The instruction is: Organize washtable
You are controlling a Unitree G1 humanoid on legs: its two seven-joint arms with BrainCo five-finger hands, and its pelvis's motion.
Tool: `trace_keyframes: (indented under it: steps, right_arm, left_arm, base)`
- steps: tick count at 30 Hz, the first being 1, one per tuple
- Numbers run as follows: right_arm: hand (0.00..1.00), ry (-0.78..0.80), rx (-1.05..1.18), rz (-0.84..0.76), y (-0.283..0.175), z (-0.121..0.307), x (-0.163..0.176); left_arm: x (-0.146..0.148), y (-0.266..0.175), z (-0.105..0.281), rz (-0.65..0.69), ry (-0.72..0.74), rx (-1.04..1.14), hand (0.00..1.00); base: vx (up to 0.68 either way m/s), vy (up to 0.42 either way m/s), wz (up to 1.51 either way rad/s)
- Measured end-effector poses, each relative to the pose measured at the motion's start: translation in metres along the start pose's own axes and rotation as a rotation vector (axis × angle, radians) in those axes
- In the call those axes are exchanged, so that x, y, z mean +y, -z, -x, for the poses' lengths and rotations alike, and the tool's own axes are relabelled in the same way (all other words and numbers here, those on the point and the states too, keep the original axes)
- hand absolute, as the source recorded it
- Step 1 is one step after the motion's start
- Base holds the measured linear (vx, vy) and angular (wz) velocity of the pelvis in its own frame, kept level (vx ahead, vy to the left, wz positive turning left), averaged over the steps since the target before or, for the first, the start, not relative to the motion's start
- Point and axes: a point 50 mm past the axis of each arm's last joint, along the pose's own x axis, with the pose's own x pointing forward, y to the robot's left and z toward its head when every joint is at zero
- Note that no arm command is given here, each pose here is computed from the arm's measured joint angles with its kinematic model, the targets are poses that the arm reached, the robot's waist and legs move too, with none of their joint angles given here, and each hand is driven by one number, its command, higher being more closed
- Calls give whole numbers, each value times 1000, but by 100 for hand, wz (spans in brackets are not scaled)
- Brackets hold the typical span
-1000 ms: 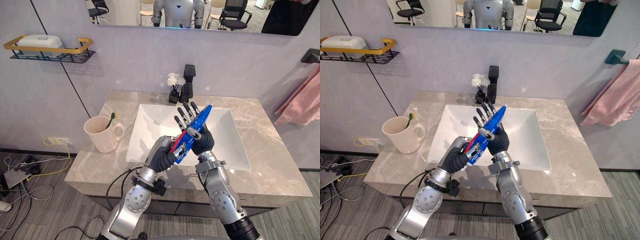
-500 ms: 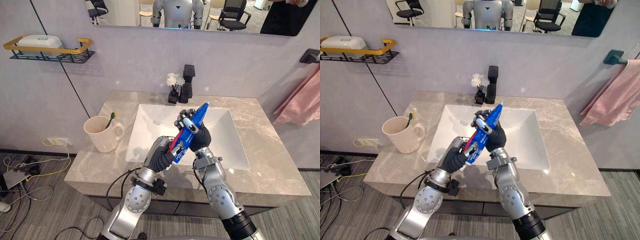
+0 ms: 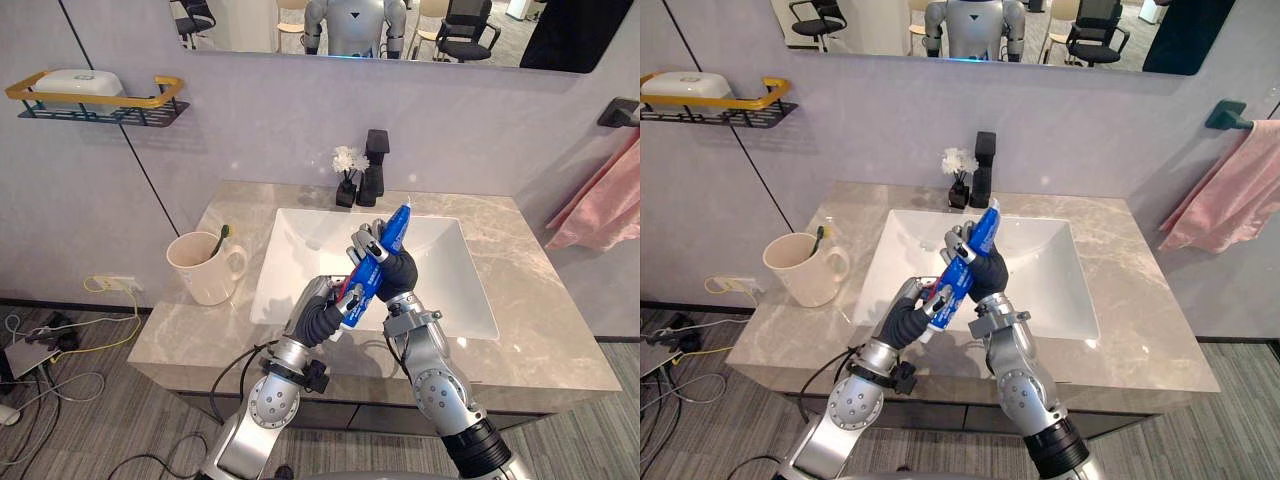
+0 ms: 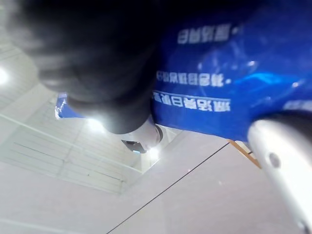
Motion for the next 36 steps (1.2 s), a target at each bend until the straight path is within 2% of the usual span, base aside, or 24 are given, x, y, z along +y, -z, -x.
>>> trace_keyframes:
  steps: [8,19,26,30,36]
  right_arm:
    - [100,26,-56,75,-15,0,-8]
    - [100,6,-102,180,-26,0,-2]
    - [100,94,-186,197,-39,15,-14]
    - [100,155,-215,215,-47,23,-25]
    - [100,188,-249,231,-56,26,-31]
  left_arm:
    - [37,-18,4,-27,-196,-64,0]
    - [80,-31,27,-94,-467,-71,0]
    - [110,-13,58,-110,-723,86,0]
    - [123,12,88,-100,-863,260,0]
    - [119,63,133,-55,-926,585,0]
  base:
    - [0,0,0]
    - [-5,-4,7]
    - [-16,-17,8]
    - [-11,-13,3]
    - [-28,-12,0]
